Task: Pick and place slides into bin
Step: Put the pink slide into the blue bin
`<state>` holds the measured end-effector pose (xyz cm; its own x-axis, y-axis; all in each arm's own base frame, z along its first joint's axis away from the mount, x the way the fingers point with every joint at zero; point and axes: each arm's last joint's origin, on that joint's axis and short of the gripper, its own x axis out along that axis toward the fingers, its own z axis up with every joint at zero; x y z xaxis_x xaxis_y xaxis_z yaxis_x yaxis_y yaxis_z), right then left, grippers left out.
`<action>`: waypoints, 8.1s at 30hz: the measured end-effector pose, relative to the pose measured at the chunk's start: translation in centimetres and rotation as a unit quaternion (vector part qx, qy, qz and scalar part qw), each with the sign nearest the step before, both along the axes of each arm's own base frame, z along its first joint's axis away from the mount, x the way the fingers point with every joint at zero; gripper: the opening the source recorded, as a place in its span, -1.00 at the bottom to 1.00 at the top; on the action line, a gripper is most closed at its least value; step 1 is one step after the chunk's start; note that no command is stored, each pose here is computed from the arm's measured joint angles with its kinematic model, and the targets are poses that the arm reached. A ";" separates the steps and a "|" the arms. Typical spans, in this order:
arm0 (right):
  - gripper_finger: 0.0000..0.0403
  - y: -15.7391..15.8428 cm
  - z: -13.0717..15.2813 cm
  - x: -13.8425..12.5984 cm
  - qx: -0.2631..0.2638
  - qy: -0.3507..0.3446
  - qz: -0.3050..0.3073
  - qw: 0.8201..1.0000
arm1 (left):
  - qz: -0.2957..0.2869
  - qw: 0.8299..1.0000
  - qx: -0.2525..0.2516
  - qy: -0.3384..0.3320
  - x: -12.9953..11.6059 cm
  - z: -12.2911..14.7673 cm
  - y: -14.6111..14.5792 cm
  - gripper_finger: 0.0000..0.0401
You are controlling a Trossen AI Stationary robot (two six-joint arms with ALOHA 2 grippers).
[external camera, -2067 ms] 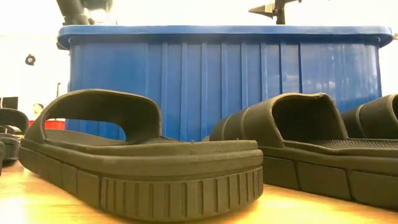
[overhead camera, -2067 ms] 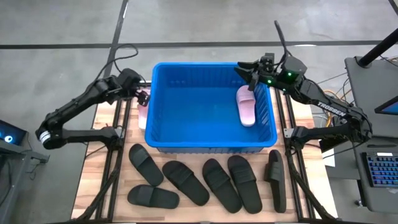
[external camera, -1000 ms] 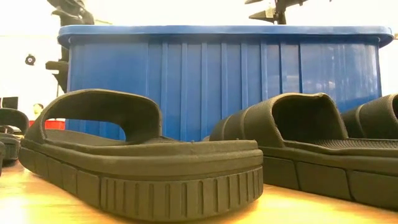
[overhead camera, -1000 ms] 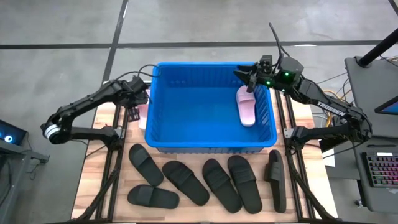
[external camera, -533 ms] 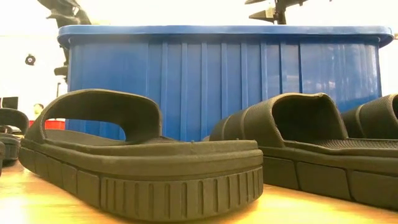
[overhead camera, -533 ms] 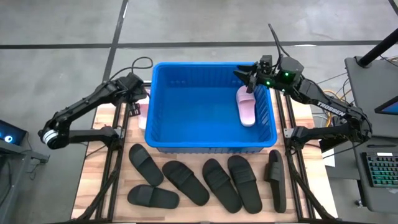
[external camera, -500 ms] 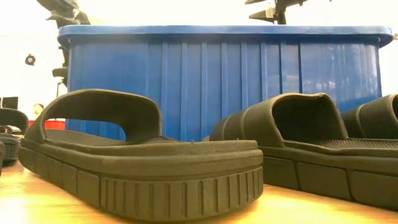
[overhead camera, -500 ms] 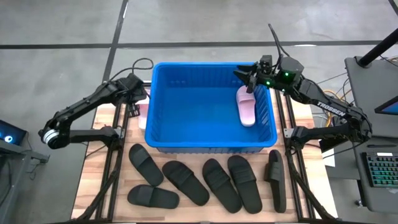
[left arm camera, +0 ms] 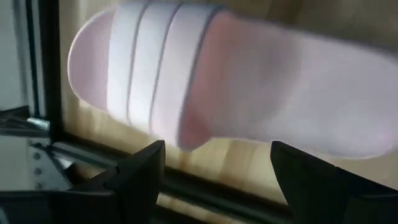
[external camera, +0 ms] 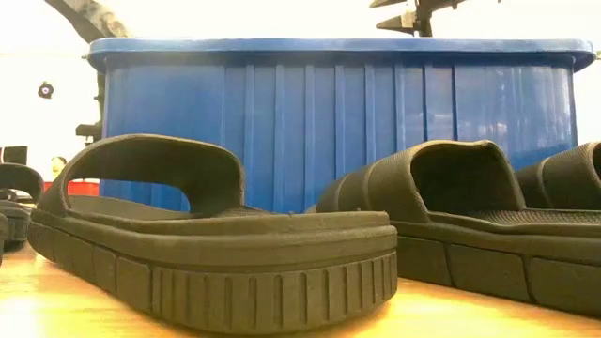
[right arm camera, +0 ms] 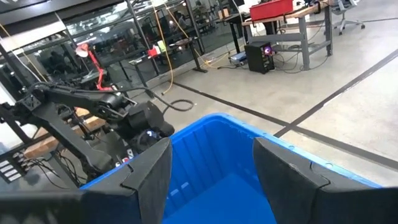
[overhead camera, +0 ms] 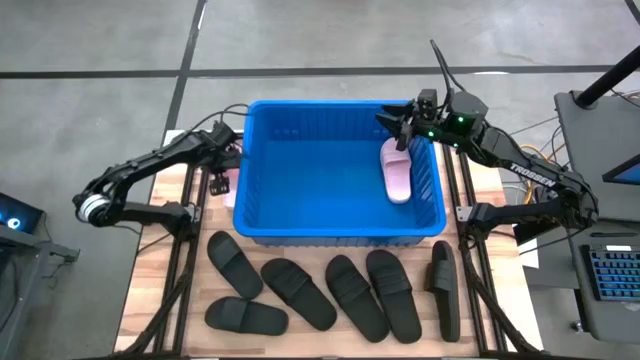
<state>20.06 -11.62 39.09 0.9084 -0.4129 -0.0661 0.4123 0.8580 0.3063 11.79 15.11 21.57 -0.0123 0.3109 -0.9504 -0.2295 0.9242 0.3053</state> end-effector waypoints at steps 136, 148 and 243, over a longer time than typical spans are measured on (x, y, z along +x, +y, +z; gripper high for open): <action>0.07 -0.1 0.1 0.0 0.010 -0.010 -0.007 1.000 | 0.009 0.912 0.301 -0.277 6.0 18.0 -0.5 -1.00; 0.07 -0.9 0.4 -1.1 -0.041 0.012 -0.109 0.993 | -0.027 0.899 0.314 -0.303 13.8 20.9 -0.9 -1.00; 0.06 -2.6 3.2 12.8 -0.281 0.372 0.027 0.884 | -0.024 0.875 0.387 -0.291 25.2 20.7 -3.5 -1.00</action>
<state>32.87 -14.21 42.24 0.7200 -0.5269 -0.4516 0.2736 0.8136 -0.5130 36.99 11.61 42.28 0.4338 0.8506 -0.2971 -0.5204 0.5057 0.6881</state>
